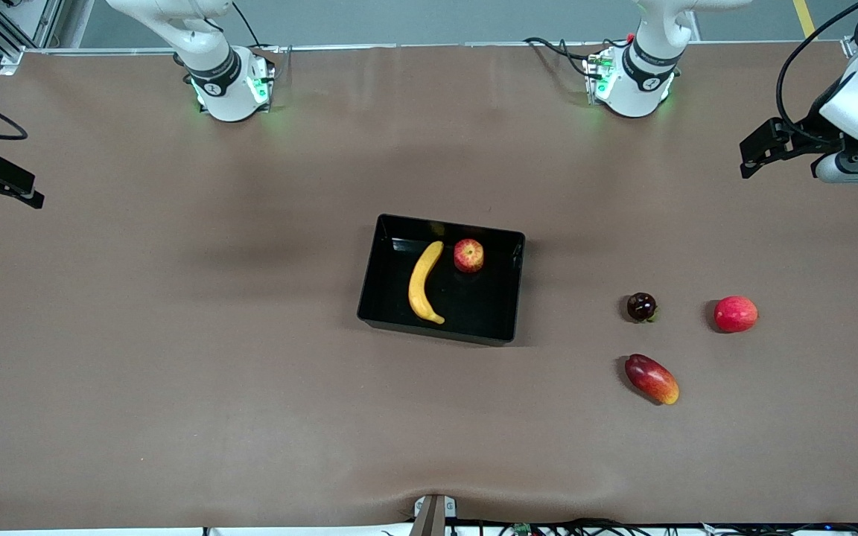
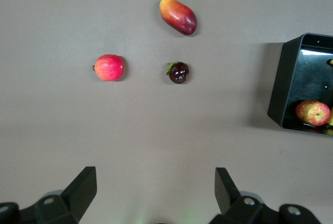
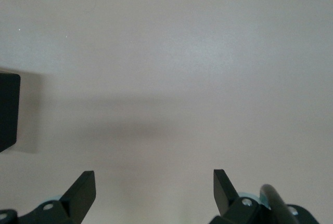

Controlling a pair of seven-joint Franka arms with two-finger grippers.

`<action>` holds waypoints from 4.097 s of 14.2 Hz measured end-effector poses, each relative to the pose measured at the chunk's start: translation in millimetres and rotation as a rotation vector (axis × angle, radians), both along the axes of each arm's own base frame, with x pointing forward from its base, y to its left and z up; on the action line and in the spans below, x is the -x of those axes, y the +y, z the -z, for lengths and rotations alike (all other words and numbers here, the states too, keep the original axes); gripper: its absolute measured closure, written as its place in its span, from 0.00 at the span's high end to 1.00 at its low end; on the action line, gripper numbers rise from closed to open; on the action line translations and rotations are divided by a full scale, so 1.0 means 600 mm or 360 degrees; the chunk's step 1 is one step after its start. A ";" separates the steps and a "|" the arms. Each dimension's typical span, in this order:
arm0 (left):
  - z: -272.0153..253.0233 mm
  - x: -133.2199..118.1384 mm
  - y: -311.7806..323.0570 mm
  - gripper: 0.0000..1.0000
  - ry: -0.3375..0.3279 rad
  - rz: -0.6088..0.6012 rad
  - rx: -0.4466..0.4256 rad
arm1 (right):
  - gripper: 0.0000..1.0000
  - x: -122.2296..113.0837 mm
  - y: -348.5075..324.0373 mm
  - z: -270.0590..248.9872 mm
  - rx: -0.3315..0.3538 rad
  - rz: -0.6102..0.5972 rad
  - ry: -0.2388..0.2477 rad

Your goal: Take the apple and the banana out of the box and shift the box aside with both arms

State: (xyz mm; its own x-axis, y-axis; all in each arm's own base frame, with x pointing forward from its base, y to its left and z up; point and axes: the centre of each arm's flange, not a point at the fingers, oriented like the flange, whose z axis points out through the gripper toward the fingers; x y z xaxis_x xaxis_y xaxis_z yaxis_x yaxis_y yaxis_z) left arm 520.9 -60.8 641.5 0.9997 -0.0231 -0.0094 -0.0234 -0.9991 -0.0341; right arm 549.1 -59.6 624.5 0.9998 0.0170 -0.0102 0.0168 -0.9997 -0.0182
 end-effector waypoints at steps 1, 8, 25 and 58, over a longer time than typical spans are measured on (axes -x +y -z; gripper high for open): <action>0.000 0.000 0.000 1.00 0.0000 0.0000 0.0000 | 1.00 0.000 0.000 0.000 0.0000 0.0000 0.0000; -0.013 0.000 -0.002 1.00 -0.0025 0.0023 -0.0041 | 1.00 0.000 0.000 0.000 0.0000 0.0000 0.0001; 0.452 0.071 -0.617 1.00 0.0059 0.0047 -0.0055 | 1.00 0.000 -0.003 0.001 -0.0001 0.0005 0.0005; 0.322 -0.068 -0.519 0.68 -0.0153 -0.0016 -0.0121 | 1.00 -0.001 -0.005 0.005 -0.0001 0.0009 0.0013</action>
